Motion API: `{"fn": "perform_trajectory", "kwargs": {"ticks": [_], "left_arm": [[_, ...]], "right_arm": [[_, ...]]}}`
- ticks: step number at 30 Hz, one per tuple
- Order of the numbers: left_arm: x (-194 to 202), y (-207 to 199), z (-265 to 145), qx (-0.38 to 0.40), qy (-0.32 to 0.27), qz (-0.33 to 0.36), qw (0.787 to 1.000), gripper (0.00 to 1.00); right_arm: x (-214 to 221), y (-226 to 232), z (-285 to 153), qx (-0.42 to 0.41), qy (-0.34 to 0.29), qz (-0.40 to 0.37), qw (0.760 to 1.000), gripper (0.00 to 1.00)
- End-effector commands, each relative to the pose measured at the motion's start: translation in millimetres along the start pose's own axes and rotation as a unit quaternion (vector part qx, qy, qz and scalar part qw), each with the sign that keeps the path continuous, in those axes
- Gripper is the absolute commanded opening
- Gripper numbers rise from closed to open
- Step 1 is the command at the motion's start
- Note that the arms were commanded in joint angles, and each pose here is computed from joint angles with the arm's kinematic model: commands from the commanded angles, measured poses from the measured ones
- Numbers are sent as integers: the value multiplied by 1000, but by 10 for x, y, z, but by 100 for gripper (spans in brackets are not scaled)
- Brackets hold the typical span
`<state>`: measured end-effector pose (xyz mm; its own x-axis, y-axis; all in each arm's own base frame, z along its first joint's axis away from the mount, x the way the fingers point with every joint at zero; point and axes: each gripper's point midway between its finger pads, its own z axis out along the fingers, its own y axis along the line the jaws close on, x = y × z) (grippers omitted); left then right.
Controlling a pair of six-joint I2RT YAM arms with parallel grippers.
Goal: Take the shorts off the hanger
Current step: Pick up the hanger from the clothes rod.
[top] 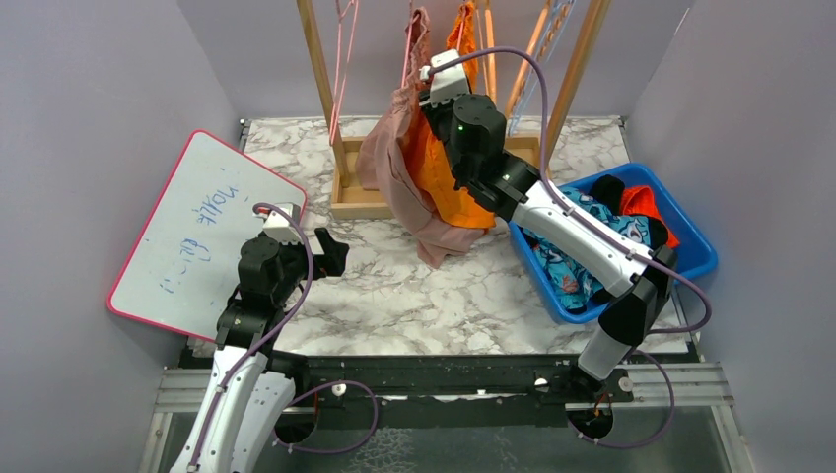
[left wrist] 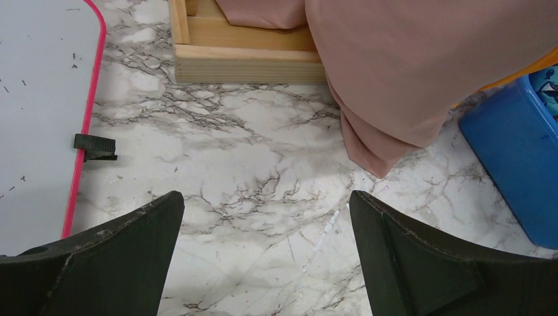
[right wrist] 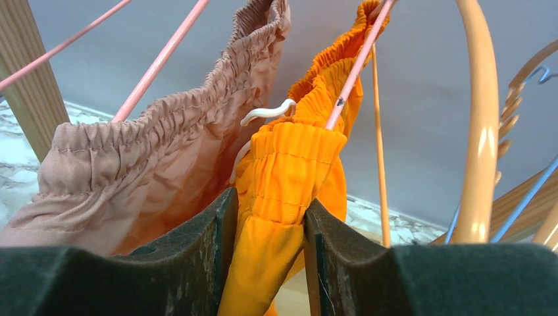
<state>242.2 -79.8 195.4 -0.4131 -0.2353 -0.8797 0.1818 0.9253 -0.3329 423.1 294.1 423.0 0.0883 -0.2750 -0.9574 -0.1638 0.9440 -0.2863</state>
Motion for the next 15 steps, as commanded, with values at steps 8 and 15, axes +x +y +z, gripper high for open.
{"fn": "perform_trajectory", "kwargs": {"ticks": [8,15], "left_arm": [[-45,-13,11,6,-13,4,1000,99],[-40,-14,16,6,-11,4,1000,99]], "right_arm": [[-686,-366,-212,14,-102,21,994,1],[-754,-406,-301,5,-111,32,993,1]]}}
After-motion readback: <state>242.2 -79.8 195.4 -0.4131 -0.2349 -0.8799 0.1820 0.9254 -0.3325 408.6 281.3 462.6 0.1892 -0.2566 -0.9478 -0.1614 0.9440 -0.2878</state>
